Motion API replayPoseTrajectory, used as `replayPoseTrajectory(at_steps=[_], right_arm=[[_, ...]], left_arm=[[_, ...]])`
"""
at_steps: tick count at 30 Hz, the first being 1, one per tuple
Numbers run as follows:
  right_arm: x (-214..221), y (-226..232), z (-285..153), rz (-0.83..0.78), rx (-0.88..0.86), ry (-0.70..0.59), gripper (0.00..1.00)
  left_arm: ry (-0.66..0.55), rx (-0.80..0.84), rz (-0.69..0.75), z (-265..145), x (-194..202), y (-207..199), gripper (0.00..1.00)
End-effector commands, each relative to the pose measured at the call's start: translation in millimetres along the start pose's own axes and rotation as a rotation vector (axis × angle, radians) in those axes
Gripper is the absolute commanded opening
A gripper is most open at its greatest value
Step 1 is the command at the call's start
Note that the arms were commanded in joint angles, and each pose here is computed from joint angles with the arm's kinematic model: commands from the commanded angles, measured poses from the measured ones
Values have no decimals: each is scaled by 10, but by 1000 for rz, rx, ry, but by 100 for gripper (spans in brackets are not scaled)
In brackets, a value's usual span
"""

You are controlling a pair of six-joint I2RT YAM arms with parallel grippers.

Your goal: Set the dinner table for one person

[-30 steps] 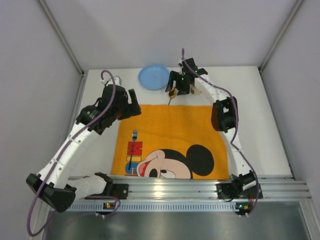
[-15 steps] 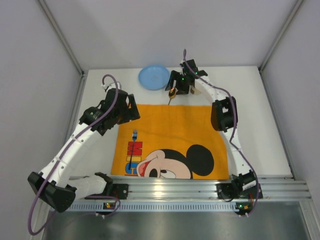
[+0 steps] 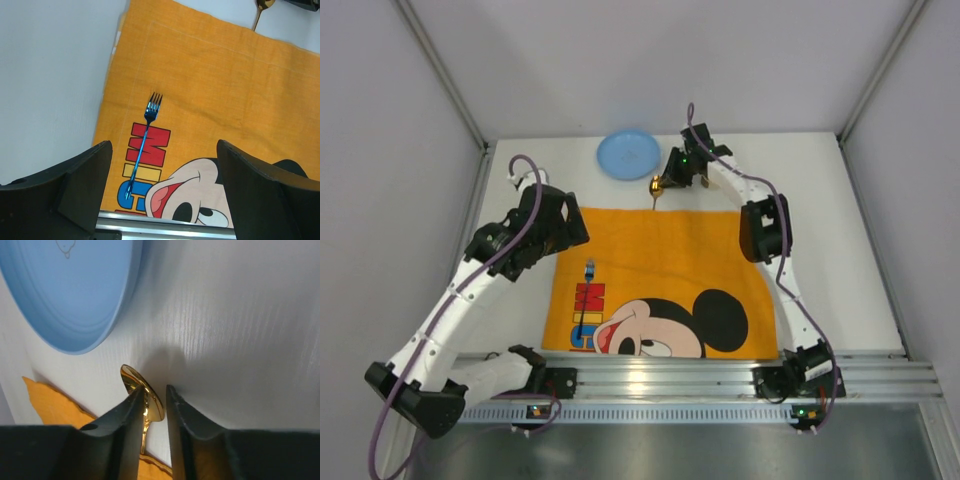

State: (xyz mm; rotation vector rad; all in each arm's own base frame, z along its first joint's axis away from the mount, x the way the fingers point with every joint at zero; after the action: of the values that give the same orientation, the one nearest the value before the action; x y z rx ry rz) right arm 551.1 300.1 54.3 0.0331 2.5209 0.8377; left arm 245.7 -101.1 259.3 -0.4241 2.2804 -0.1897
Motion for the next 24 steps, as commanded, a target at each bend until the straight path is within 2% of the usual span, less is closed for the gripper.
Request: replayPoseTrajectory(at_steps=[1,3,4,7,13,16,24], right_arm=[[42,-25,104,-6,7,-1,22],[45,-14,106,-10,4,-2,17],[48,-26,104,-6,6,-1,9],[54,-27,97,-6,6,-1,0],[89,41,-38,-2,-23,7,0],[-13,81,-183,-33,-13,-30,0],[-686,218,-834,-118,73,-259,0]], left_arm=[[-28,-27,-10,-101,-16,112,91],[-35,-29,-10,-113,-21,128,91],[-35,-31,-10,-114,-18,135,91],[-41,-30,-12,-118,-22,142,91],[-44,-18,-2,-102,-17,125,91],[-44,-5,8,-82,-22,96,91],[-38,41,46,14,-35,-32,92]])
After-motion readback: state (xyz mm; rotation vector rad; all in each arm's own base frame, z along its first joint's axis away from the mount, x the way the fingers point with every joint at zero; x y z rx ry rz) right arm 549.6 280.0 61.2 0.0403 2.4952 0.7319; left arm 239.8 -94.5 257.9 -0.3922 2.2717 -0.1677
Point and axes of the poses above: each gripper's point midway between its finger pads, its own z axis out along the fingers, its own y axis along the line the jaws close on, x = y × z, the point moved 2 cm from there along -z, back along the fingers, and after that the axes turned 4 degrees about -z, right-handed, at the moved point
